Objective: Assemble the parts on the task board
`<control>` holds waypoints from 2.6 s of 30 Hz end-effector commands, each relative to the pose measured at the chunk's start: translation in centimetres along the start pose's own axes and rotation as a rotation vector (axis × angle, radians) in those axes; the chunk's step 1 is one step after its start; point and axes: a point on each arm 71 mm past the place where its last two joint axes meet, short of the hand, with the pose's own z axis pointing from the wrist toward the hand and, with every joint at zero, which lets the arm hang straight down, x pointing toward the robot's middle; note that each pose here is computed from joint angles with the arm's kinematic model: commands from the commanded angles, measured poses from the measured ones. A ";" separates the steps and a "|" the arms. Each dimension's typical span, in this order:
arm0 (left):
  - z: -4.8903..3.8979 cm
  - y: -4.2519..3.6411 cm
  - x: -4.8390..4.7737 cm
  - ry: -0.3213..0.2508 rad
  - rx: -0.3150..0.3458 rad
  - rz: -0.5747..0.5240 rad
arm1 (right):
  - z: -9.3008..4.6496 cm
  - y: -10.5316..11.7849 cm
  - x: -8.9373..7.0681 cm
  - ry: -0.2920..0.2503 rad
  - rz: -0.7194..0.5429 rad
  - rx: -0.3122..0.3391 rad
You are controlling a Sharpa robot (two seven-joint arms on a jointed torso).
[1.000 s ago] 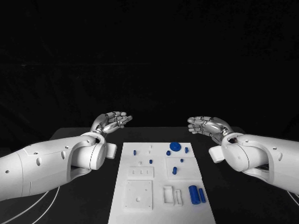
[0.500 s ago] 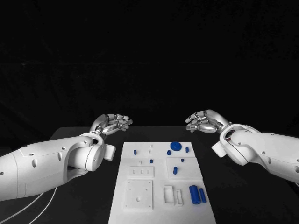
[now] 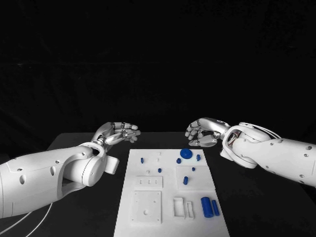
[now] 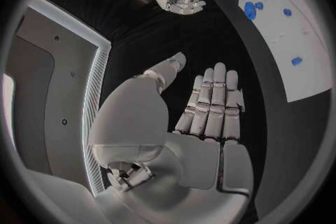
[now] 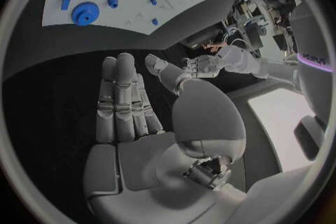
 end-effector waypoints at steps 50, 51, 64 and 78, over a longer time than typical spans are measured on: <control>-1.08 -3.32 0.94 0.103 0.068 -0.012 | 2.0 1.5 3.6 0.157 -0.449 0.010; -1.09 -3.34 0.95 0.104 0.069 -0.012 | 2.0 1.4 3.6 0.157 -0.449 0.011; -1.28 -3.86 1.05 0.109 0.078 -0.014 | 2.2 1.1 3.6 0.158 -0.462 0.022; -1.13 -3.91 1.01 0.109 0.077 -0.013 | 2.2 1.4 3.8 0.166 -0.462 0.017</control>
